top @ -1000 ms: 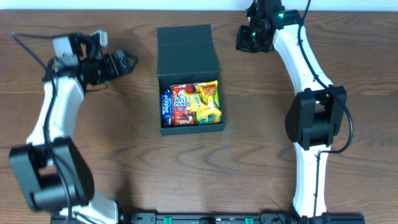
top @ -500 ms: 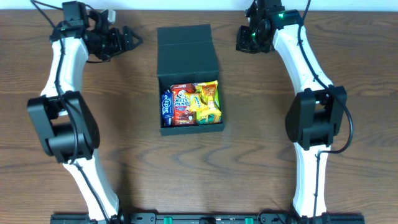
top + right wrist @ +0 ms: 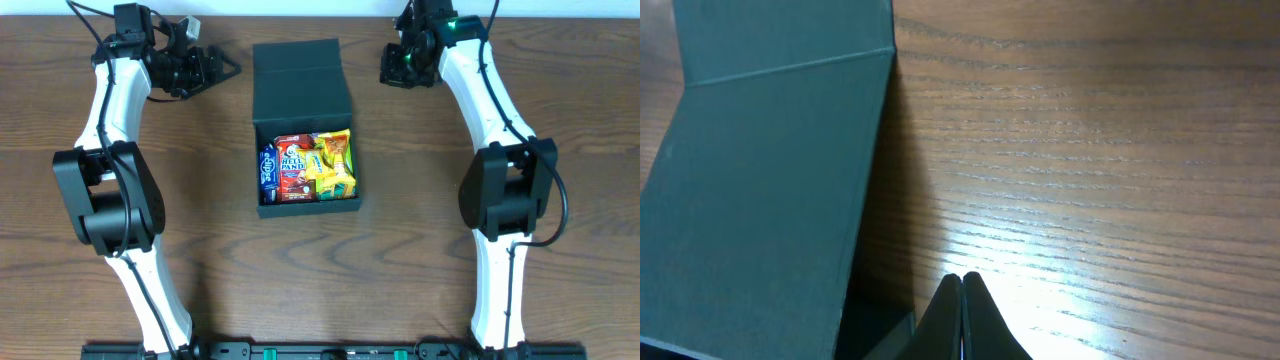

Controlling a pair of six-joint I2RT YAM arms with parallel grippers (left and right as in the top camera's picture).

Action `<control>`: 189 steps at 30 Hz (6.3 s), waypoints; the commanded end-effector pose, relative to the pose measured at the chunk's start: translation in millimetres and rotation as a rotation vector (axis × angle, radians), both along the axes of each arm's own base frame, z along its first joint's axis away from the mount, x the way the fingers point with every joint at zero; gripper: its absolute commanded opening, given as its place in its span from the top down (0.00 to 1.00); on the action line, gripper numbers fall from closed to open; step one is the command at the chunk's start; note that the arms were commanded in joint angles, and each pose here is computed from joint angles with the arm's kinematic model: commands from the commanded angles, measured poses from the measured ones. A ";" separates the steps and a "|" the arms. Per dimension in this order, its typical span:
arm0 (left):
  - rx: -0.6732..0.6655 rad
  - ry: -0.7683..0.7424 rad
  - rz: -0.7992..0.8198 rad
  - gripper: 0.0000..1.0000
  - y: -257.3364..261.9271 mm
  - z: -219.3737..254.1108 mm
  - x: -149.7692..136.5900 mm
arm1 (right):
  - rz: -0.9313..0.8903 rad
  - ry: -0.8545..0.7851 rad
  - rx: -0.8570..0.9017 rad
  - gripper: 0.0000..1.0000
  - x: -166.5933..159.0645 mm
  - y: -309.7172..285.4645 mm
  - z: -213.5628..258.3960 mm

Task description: Pack container

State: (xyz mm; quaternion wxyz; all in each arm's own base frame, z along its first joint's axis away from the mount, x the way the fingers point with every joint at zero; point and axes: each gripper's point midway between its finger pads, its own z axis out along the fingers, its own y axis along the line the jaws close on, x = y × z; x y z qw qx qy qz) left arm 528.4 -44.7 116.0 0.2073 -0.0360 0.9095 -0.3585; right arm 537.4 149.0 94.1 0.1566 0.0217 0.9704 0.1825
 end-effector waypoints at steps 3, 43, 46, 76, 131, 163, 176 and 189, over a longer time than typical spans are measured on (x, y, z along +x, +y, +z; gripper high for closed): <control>0.071 -0.019 0.014 0.70 9.0 -3.0 7.1 | 0.025 -0.003 0.003 0.98 -2.0 6.5 0.3; -0.071 0.316 0.071 0.94 -59.7 -101.0 -5.9 | 0.087 0.209 0.314 0.99 -17.2 69.9 -79.2; -0.086 0.316 0.059 0.94 -65.1 -99.1 -6.7 | 0.091 0.244 0.381 0.99 -20.2 79.1 -85.8; -0.207 0.031 -0.177 0.94 -89.9 -7.9 -4.3 | 0.509 -0.070 0.812 0.99 -16.7 96.6 8.0; 0.037 0.048 -0.286 0.94 -69.8 75.0 -94.4 | 0.594 -0.050 0.354 0.99 -71.6 51.3 51.1; 0.236 -0.301 -0.394 0.94 -72.6 254.6 -345.7 | 0.716 -0.192 0.255 0.98 -244.9 37.7 247.9; 0.237 -0.346 -0.378 0.05 -68.7 258.5 -396.7 | 0.741 -0.174 0.214 0.01 -281.9 59.6 258.6; 0.235 -0.327 -0.380 0.05 -68.4 256.2 -400.0 | 0.748 -0.174 0.211 0.01 -283.0 60.8 258.2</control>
